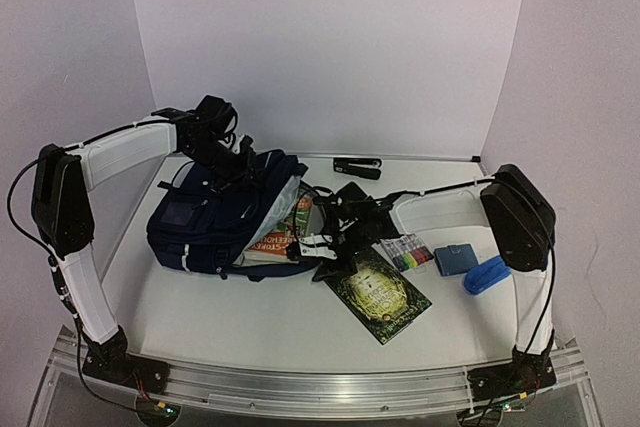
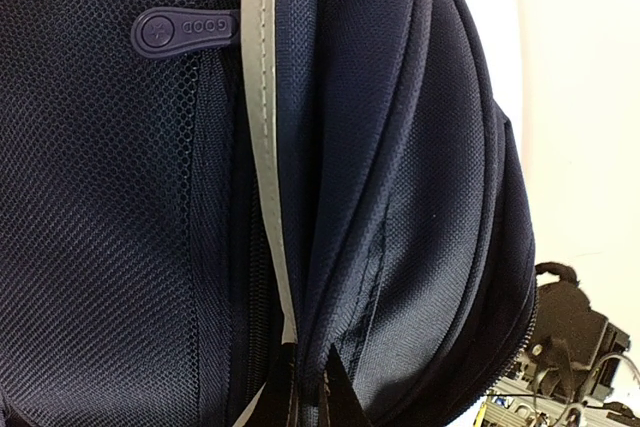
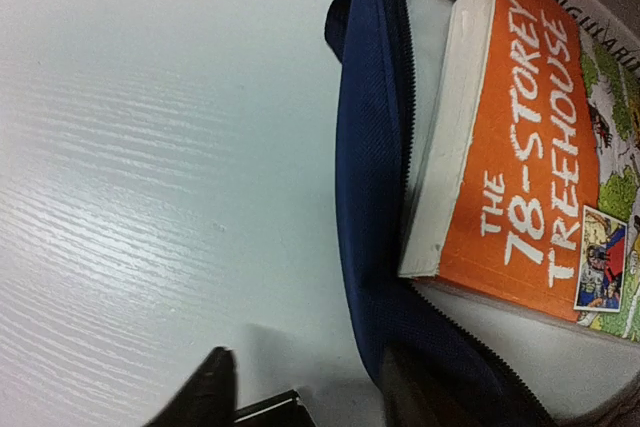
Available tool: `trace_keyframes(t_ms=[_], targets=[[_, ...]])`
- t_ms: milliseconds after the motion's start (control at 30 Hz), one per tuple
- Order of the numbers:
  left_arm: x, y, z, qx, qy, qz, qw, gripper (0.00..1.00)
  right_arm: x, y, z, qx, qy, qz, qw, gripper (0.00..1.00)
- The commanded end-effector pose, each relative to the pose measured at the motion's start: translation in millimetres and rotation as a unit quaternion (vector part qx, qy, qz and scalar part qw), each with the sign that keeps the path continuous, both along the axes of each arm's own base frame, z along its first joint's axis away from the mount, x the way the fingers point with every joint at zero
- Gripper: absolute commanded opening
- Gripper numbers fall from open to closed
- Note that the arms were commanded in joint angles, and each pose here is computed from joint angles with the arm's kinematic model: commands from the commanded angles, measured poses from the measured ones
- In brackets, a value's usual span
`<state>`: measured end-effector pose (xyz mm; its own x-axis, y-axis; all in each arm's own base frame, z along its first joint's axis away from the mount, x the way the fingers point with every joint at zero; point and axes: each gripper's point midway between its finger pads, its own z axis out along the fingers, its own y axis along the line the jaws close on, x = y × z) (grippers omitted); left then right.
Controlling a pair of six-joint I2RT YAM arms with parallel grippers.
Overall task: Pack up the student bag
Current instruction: Adjust the student bag at the center of the board.
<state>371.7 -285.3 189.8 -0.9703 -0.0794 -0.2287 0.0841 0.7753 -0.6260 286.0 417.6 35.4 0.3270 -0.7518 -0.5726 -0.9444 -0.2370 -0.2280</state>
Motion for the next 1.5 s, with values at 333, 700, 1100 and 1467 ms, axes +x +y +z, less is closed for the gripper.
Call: trace_keyframes(t_ms=[333, 700, 1100, 1467], targets=[[15, 10, 5, -0.007, -0.007, 0.023, 1.0, 0.0, 23, 19, 89, 0.077, -0.102, -0.016, 0.992, 0.31], [15, 13, 8, -0.007, -0.01, 0.025, 1.0, 0.0, 34, 17, 21, 0.005, -0.106, 0.001, 0.994, 0.49], [19, 15, 7, -0.006, -0.008, 0.031, 0.999, 0.0, 37, 29, 70, 0.046, -0.11, -0.003, 0.993, 0.0], [28, 33, 2, 0.025, 0.003, 0.067, 0.997, 0.0, -1, 26, 110, 0.125, -0.066, -0.007, 0.99, 0.0]])
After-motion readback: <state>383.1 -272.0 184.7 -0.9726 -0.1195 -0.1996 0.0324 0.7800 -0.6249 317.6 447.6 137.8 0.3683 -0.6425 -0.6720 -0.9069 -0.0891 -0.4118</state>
